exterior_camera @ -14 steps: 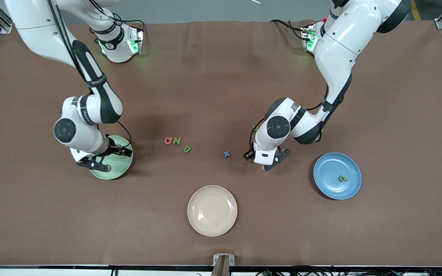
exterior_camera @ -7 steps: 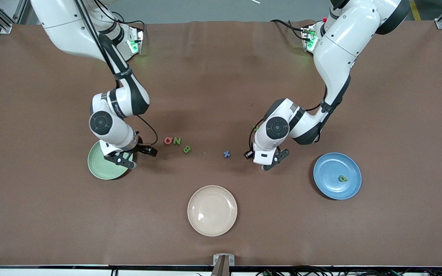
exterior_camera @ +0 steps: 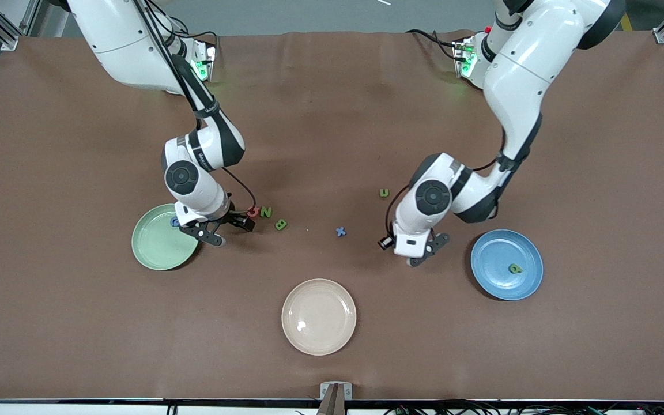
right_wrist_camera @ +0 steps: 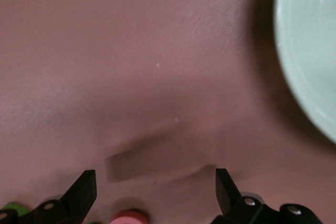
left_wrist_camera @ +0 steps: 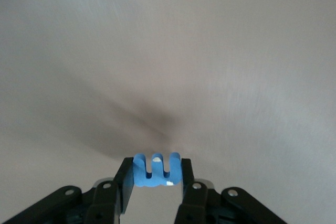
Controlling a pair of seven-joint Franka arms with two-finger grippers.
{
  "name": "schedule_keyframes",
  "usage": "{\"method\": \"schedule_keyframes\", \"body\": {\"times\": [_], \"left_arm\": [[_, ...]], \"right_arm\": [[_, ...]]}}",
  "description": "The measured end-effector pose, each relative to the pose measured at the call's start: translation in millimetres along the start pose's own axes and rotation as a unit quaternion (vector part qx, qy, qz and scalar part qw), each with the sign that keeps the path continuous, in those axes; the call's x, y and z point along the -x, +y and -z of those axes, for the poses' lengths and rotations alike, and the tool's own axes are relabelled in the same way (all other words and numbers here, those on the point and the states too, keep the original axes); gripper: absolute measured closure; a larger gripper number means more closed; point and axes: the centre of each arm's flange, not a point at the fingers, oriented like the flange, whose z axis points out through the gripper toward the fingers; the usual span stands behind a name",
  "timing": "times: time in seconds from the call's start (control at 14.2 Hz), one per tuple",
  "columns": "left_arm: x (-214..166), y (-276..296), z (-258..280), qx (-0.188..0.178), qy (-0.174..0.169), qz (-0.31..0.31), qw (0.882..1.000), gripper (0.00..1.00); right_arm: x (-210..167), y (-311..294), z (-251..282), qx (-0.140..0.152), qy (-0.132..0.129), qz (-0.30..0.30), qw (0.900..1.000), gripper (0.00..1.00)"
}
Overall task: Sort upper and lower case letters into plates
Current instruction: 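Drop the blue e in the blue plate while the right gripper grasps Q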
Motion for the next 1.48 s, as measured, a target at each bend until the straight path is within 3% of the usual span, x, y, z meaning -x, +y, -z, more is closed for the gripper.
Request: {"method": "schedule_keyframes", "body": {"times": [0.28,0.49,0.92,1.34,1.48], "left_arm": [[-78,-50,49,-0.025,0.007,-0.074,0.997,0.6],[-134,-98,55,-0.032,0.002,-0.096,0.995,0.6],[-178,-150,42,-0.039,-0.012,-0.103,0.994,0.57],[-164,-137,40,-0.037,-0.023,-0.108,0.993,0.0],[-140,-118,47,-0.036,-0.037,-0.123,0.991,0.0]], "right_arm": [[18,-7,-7,0.001,0.0,0.002,1.0,0.0],[19,-2,-11,0.002,0.001,0.0,1.0,0.0],[23,-2,-14,0.006,-0.002,0.002,1.0,0.0],[47,-21,-16,0.007,-0.002,-0.006,1.0,0.0],[49,-23,-15,0.007,-0.002,-0.007,1.0,0.04]]}}
